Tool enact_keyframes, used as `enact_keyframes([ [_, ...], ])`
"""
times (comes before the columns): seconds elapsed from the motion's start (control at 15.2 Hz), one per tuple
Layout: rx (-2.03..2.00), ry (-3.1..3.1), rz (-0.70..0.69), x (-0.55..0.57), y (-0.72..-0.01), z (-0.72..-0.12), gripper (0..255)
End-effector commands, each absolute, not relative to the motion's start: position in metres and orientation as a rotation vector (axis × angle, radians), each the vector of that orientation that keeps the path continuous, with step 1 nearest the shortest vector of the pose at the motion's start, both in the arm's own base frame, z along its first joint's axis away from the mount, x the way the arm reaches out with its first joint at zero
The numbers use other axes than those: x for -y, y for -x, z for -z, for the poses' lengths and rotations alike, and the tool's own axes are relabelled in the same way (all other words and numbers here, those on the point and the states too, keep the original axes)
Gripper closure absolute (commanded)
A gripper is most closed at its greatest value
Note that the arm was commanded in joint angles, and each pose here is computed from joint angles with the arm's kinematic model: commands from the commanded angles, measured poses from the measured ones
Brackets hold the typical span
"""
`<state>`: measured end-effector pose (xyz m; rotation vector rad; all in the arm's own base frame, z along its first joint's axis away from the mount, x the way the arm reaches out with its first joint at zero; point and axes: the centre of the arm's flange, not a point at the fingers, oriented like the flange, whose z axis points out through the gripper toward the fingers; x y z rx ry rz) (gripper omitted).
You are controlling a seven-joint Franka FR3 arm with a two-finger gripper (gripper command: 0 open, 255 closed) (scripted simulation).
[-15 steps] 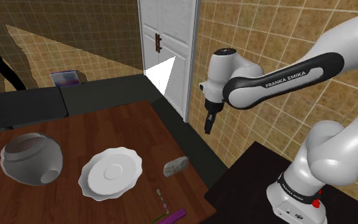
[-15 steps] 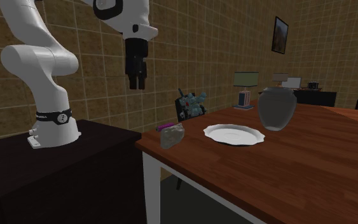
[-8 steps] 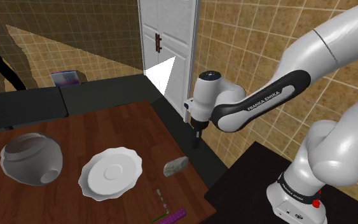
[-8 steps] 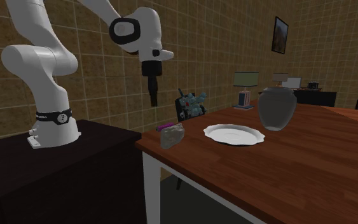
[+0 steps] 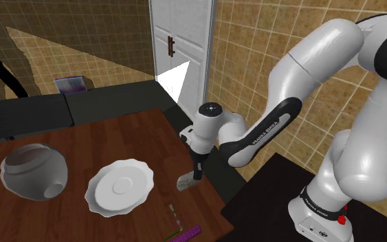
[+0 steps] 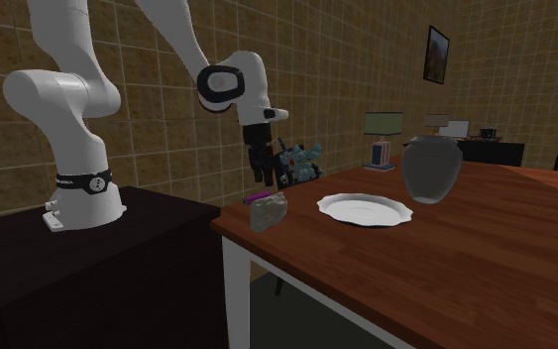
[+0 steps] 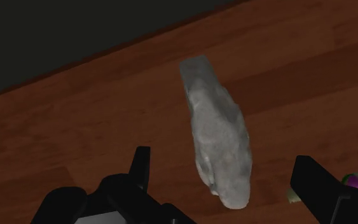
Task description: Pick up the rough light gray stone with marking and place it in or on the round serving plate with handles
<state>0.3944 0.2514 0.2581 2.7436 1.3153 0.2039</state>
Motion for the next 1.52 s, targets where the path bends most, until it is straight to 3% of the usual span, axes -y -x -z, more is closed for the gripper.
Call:
enact_keyframes([
  [0.0, -1.402, -2.701, -0.228, -0.27, -0.394, -0.239, 0],
  [0.59, -1.43, -2.686, -0.236, -0.276, -0.401, -0.194, 0],
  [1.06, -1.43, -2.686, -0.236, -0.276, -0.401, -0.194, 0],
  [1.12, -1.43, -2.686, -0.236, -0.276, -0.401, -0.194, 255],
  [1.45, -1.43, -2.686, -0.236, -0.276, -0.401, -0.194, 255],
])
